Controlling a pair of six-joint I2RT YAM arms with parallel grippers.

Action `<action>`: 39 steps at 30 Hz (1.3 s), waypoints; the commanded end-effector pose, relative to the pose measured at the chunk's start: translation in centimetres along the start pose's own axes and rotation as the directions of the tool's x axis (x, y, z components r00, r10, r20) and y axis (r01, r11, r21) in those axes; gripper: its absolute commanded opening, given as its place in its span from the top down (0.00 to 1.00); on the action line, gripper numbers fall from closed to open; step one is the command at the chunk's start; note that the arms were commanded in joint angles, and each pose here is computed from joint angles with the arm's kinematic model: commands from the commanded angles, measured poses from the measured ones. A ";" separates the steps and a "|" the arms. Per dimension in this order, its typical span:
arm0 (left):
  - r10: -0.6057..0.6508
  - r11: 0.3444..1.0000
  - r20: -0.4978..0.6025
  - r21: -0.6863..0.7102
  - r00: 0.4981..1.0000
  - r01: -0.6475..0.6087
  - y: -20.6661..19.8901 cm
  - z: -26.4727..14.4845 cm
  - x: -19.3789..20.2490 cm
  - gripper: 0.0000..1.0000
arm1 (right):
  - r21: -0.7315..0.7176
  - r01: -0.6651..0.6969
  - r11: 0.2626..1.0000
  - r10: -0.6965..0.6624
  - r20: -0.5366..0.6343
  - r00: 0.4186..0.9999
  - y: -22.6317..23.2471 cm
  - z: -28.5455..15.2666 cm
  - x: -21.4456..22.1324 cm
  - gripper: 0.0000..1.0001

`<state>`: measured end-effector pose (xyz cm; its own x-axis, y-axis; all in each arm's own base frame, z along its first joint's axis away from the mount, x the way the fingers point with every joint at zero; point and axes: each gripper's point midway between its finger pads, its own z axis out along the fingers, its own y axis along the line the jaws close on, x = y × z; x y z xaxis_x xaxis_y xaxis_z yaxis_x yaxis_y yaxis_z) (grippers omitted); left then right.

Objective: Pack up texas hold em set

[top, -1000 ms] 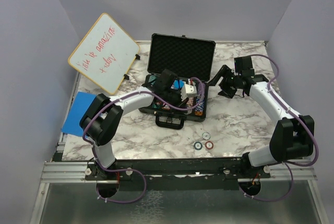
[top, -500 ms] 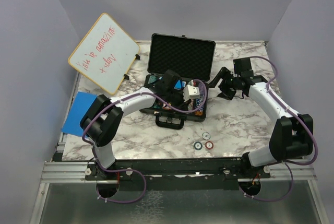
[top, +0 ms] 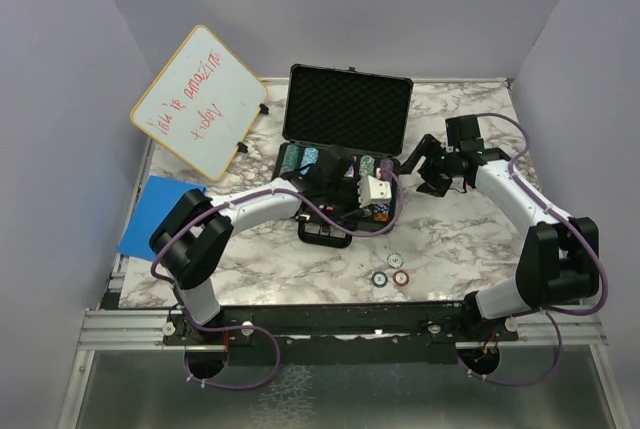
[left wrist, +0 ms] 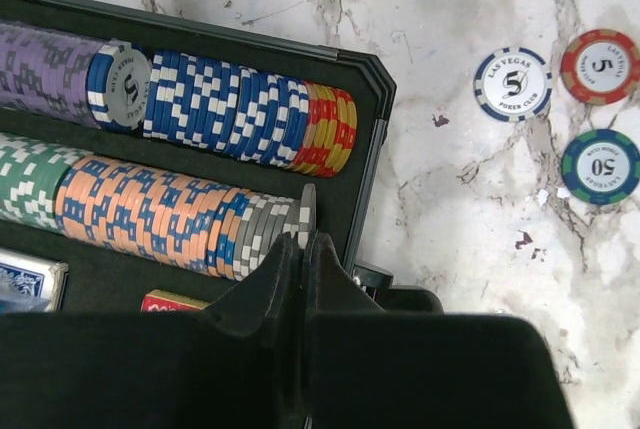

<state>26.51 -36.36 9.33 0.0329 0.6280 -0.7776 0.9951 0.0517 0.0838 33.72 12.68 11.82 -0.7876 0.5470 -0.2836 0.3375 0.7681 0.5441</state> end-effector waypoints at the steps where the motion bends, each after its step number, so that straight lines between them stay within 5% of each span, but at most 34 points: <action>1: 0.091 0.980 -0.029 -0.173 0.995 -0.095 2.5 -1.0 0.4 1.00 | 0.007 0.002 1.000 -0.002 -0.010 1.000 -0.6 0.1 0.3 0.25; 11: 0.097 0.980 -0.138 -0.158 0.986 -0.118 1.5 -0.6 3.4 0.93 | 0.009 0.000 1.000 0.000 -0.020 1.000 -1.0 0.3 0.8 0.25; 18: 0.072 0.981 -0.162 -0.166 0.984 -0.099 1.7 -0.6 3.9 0.71 | 0.007 -0.003 1.000 0.003 -0.025 1.000 -1.2 0.2 1.2 0.25; 31: 0.044 0.996 -0.085 -0.072 0.995 -0.050 -0.2 -1.3 1.1 0.57 | 0.005 -0.005 1.000 0.005 -0.027 1.000 -1.4 0.1 1.6 0.25; 34: 0.047 0.997 -0.063 -0.053 0.997 -0.051 -0.6 -1.6 0.5 0.62 | 0.004 -0.005 1.000 0.005 -0.030 1.000 -1.5 0.1 1.7 0.25; 39: 0.056 0.998 -0.013 -0.037 0.998 -0.057 -0.8 -1.7 -0.8 0.85 | -0.001 -0.004 1.000 0.004 -0.039 0.999 -1.6 0.2 2.0 0.25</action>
<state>25.99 -34.32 8.16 0.0620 0.7038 -0.7077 0.9847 0.0726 0.1585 31.93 12.49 9.84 -0.8031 0.5434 -0.2443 0.3624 0.7711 0.5235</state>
